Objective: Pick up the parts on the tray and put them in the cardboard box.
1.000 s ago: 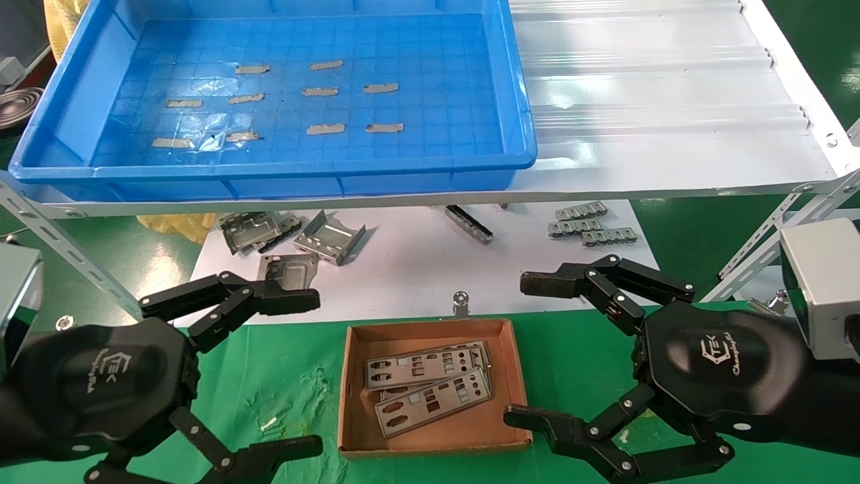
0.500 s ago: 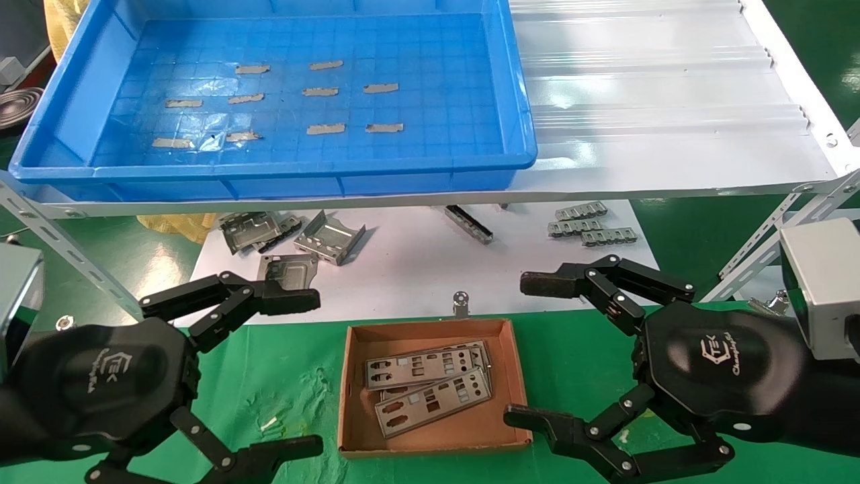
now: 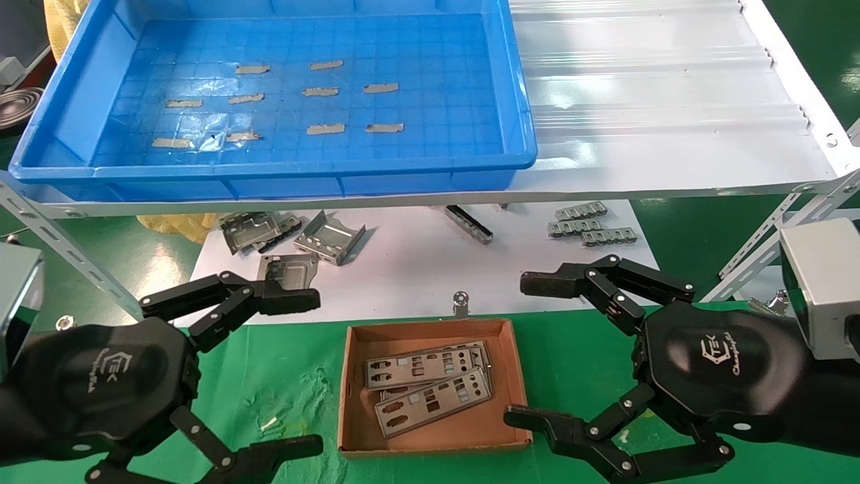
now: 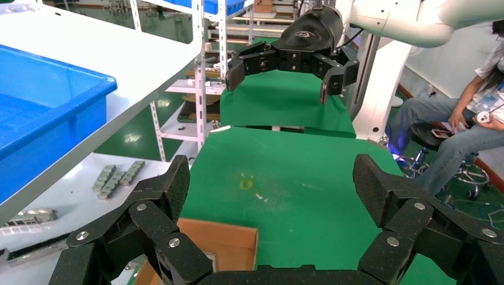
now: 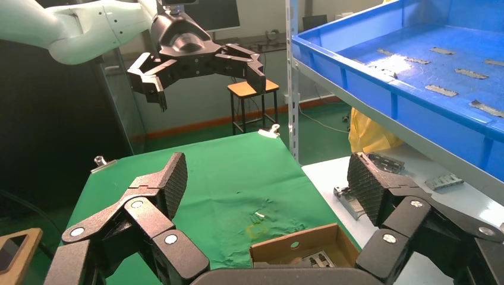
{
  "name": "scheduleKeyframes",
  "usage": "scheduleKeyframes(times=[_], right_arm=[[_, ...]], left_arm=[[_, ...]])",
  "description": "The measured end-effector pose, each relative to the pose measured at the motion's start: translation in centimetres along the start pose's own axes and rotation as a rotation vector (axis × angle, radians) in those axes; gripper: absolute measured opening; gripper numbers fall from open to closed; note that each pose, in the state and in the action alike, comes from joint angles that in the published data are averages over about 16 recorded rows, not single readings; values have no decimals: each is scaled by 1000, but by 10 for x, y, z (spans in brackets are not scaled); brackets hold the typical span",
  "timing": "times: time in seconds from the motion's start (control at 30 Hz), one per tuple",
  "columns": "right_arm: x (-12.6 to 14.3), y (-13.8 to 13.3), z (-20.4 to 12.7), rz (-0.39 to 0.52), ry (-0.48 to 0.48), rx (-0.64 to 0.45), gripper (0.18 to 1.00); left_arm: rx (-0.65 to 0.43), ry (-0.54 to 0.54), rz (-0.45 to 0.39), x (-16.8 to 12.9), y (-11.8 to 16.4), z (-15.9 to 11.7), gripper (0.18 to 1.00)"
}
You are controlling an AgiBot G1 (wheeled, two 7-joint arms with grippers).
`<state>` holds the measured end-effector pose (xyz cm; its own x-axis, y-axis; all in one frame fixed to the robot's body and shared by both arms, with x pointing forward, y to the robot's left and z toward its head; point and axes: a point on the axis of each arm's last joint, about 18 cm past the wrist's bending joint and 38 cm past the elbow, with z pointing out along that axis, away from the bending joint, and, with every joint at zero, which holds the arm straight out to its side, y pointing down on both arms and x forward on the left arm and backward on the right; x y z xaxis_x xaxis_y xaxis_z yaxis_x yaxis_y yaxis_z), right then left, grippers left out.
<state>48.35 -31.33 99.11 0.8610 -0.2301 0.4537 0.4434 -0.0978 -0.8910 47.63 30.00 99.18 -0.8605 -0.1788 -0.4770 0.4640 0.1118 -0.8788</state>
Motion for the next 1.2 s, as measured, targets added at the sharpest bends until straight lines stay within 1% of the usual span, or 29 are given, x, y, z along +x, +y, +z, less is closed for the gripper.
scheduleKeyframes(times=[1.2], right_arm=[[0,0,0,0,0,0,1001]], left_arm=[[0,0,0,0,0,0,1001]])
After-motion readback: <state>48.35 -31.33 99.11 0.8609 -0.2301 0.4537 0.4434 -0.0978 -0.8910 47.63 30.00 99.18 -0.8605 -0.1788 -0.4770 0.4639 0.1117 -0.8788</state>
